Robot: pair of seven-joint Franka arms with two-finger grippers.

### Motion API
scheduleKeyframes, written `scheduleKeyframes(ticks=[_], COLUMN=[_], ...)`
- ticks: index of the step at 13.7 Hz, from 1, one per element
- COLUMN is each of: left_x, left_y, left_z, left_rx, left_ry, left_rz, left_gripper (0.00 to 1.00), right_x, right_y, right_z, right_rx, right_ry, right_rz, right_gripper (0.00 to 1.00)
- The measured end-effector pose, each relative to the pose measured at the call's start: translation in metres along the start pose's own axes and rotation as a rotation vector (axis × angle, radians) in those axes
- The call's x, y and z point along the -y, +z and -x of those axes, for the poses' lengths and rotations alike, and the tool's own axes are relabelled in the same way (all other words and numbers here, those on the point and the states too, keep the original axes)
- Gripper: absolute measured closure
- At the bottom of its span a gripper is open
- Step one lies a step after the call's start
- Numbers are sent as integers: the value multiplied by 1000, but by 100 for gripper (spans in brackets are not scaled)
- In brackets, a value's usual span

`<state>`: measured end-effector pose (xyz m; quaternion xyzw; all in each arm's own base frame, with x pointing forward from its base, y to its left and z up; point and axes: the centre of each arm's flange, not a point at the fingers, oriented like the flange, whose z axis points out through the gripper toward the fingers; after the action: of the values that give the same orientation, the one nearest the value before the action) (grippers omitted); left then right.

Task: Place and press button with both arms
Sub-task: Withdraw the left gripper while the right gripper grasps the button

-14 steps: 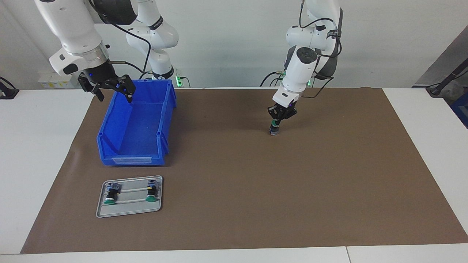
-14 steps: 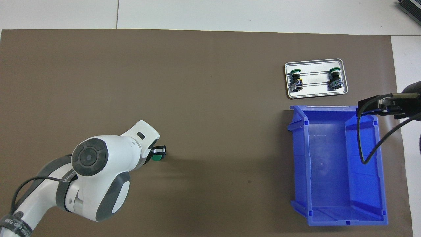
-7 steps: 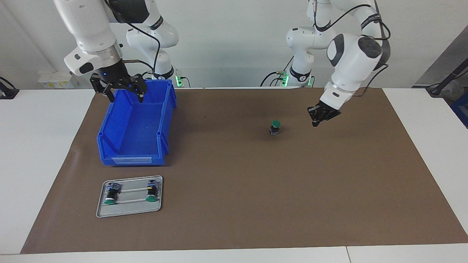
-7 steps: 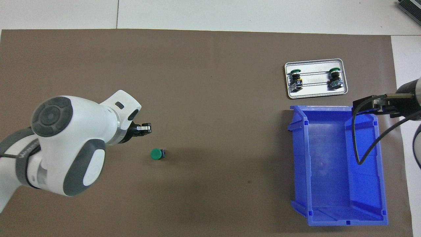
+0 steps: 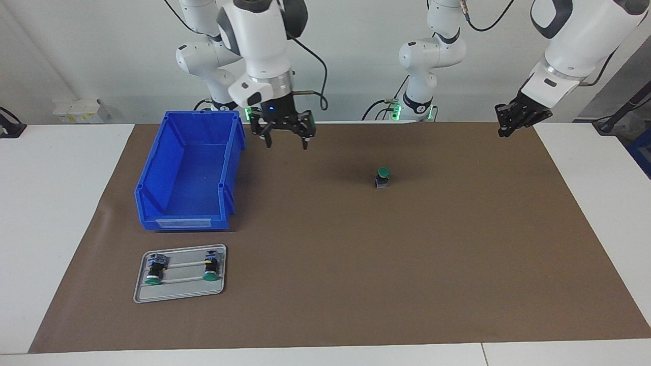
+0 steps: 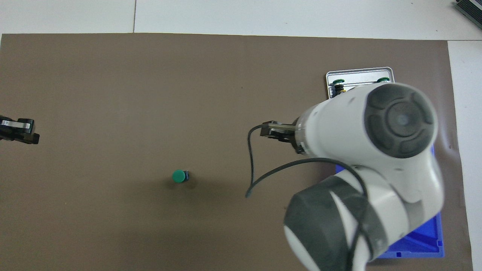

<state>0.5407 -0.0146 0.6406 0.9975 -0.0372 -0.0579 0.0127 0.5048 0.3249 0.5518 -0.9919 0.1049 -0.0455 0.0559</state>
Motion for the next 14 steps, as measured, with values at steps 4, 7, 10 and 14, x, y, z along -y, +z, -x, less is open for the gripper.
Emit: scheduleKeyframes(ticks=[4, 7, 10, 14], left_x=[-47, -68, -62, -42], left_y=[-6, 6, 35, 35], left_z=[-21, -27, -26, -21], left_rx=[3, -33, -68, -100], left_ry=[7, 15, 1, -34], left_rz=[-3, -15, -22, -22], left_gripper=[64, 36, 16, 0], right_x=[120, 157, 168, 176], right_y=[82, 130, 187, 236], right_z=[89, 126, 137, 142], right_rx=[-36, -57, -95, -103], right_ry=[42, -12, -90, -115], right_rz=[-48, -41, 13, 3], right_gripper=[0, 0, 0, 0])
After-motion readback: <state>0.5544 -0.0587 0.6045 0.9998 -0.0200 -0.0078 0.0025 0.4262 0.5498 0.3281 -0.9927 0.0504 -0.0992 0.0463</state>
